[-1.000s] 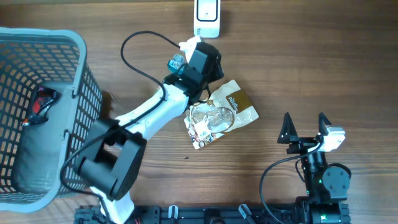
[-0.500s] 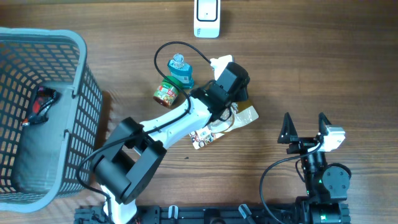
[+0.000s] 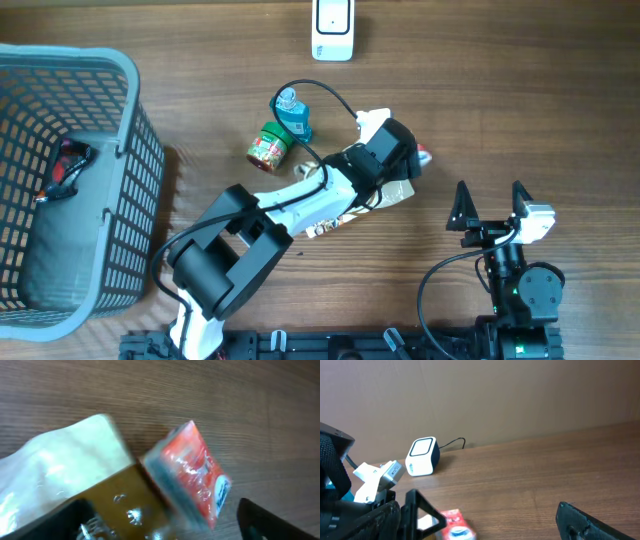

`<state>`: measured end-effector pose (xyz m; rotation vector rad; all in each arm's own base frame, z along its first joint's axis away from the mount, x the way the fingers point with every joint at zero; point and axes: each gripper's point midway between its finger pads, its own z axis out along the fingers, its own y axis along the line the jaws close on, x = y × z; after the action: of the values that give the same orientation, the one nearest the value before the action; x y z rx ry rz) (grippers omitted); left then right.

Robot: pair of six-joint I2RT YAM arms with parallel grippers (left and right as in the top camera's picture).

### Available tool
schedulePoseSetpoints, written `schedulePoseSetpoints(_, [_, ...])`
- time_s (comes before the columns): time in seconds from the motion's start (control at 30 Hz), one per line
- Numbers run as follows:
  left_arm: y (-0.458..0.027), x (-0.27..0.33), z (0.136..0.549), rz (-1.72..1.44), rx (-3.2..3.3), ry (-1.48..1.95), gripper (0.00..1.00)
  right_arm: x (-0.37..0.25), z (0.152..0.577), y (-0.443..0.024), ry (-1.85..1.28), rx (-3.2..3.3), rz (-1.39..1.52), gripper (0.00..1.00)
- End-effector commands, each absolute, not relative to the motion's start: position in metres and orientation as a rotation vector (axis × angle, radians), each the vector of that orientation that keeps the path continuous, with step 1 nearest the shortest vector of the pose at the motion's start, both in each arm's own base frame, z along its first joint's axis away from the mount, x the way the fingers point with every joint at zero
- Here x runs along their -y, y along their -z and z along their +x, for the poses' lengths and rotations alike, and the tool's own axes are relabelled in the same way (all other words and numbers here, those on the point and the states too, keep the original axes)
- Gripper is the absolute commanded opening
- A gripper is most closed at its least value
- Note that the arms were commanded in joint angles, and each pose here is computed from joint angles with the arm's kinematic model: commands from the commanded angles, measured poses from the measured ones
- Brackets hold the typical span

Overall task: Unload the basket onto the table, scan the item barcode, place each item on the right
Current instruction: 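Lift the red box out and carry it right of the snack bag, then release the red box and move the left gripper back to the basket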

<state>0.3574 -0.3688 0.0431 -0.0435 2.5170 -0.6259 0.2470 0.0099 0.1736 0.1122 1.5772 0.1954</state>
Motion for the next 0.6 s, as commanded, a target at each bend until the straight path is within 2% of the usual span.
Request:
schedulePoseSetpoints(0.0, [-0.089,0.367,0.362,0.007,-2.425,0.656,1.0,-0.013,0.247,-0.175,-0.197,-1.572,0.092,1.0])
schedulePoseSetpoints(0.1, [-0.142,0.359,0.359,0.02,-2.347,0.689,1.0,-0.013,0.247,-0.175,-0.197,-1.572,0.091,1.0])
schedulePoseSetpoints(0.13, [-0.187,0.344,0.355,-0.009,-2.284,0.698,1.0,-0.013,0.247,-0.175,-0.197,-1.572,0.092,1.0])
schedulePoseSetpoints(0.3, [-0.301,0.268,0.334,-0.092,-2.08,0.626,1.0,-0.013,0.247,-0.175,-0.197,-1.572,0.092,1.0])
schedulePoseSetpoints(0.43, [-0.347,0.157,0.316,-0.323,-1.96,0.391,1.0,-0.013,0.247,-0.175,-0.197,-1.572,0.092,1.0])
schedulePoseSetpoints(0.57, [-0.361,0.048,0.289,-0.551,-1.906,0.221,1.0,-0.013,0.247,-0.175,-0.197,-1.572,0.092,1.0])
